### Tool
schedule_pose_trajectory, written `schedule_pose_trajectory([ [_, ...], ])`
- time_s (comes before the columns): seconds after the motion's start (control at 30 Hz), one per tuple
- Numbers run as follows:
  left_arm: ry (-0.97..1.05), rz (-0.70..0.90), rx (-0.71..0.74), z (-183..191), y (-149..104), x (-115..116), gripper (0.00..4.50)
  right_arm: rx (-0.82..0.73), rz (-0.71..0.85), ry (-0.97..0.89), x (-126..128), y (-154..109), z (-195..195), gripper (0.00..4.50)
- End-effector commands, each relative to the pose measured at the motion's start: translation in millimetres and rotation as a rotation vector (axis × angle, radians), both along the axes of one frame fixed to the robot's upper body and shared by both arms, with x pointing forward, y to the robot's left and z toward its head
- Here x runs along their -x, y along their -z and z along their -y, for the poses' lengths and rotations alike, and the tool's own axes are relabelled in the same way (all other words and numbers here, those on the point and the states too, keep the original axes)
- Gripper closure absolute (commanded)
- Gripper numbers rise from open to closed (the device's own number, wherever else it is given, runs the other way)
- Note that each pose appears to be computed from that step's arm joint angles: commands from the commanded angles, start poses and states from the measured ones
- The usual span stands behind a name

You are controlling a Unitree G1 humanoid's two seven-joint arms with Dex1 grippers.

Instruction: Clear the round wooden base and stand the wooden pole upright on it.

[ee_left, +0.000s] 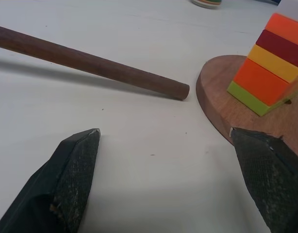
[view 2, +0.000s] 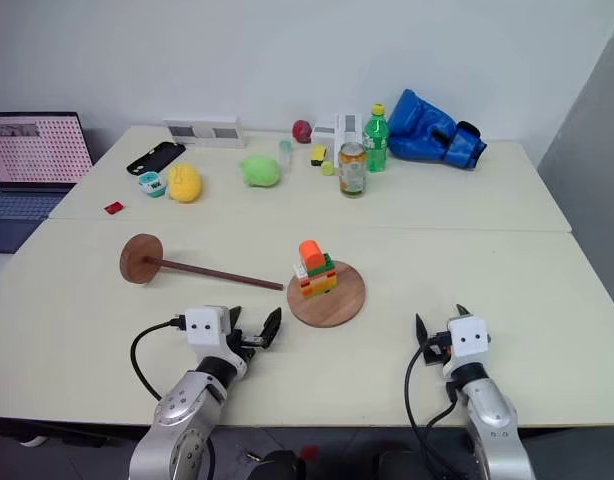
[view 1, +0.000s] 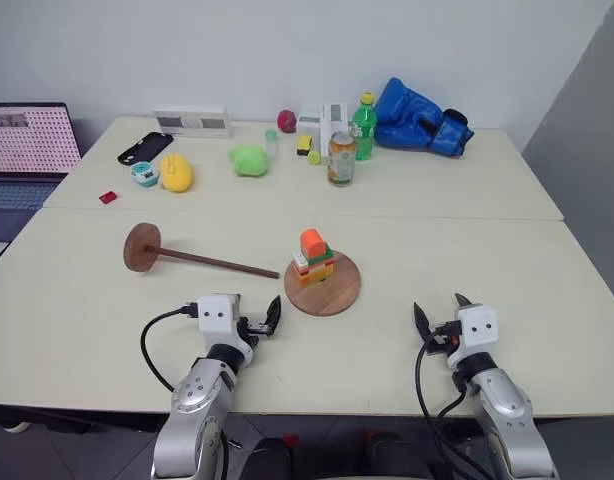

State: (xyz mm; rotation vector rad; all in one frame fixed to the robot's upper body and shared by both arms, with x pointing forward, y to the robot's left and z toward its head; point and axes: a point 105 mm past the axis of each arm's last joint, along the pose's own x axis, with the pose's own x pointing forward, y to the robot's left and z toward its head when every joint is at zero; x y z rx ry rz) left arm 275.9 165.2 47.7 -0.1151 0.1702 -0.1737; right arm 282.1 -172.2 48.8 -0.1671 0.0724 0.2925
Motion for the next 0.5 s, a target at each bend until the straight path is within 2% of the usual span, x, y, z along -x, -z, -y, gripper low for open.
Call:
schedule_pose_trajectory([
  [0.03, 0.081, -0.039, -0.009, -15.8, -0.8, 9.9, 0.00, -0.033, 0.039, -0.381, -19.9, -55.5, -35.3, 0.07],
  [0.17, 0.323, 0.023, -0.021, -6.3, -32.5, 20.9, 0.00, 0.004, 0.065, -0.773, -33.3, -117.6, -74.1, 0.07],
  [0.23, 0.416, 0.048, -0.019, -2.7, -46.2, 26.6, 0.00, 0.022, 0.065, -0.891, -37.7, -135.8, -87.0, 0.07],
  [0.37, 0.478, 0.103, -0.002, 1.2, -70.6, 30.1, 0.00, 0.063, 0.047, -1.024, -39.5, -144.1, -99.0, 0.07],
  [0.5, 0.567, 0.202, -0.003, 10.6, -99.0, 44.8, 0.00, 0.063, 0.029, -1.125, -42.1, -149.8, -110.3, 0.07],
])
